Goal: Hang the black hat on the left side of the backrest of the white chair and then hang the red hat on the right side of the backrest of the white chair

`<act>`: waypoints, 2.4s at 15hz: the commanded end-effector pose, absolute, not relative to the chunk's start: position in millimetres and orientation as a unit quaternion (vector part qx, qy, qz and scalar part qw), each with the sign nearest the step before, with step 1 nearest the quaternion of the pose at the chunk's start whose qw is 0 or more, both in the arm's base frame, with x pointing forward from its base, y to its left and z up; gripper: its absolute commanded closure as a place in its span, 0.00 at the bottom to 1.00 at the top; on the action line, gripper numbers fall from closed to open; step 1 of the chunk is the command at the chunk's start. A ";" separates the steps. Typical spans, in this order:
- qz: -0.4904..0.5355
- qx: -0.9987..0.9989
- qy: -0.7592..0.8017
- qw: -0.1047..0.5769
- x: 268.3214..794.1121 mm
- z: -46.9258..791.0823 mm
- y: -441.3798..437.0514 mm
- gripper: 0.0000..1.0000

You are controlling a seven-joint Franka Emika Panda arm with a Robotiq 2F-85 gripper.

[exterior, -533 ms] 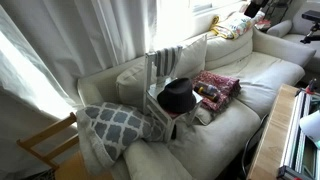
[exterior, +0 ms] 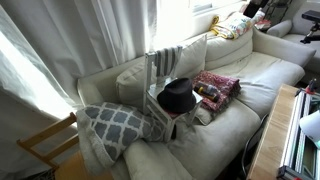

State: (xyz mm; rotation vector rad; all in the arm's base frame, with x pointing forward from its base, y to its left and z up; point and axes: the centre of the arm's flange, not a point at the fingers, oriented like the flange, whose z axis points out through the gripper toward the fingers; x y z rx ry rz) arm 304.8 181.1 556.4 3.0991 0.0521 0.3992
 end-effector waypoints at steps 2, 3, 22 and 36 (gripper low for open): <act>0.115 0.988 -0.100 -0.014 359.4 500.6 172.7 0.00; 0.117 0.985 -0.127 -0.013 372.1 486.5 167.4 0.00; 0.053 0.869 -0.485 -0.085 478.1 231.3 156.5 0.00; 0.066 0.836 -0.541 -0.062 492.7 188.5 106.4 0.00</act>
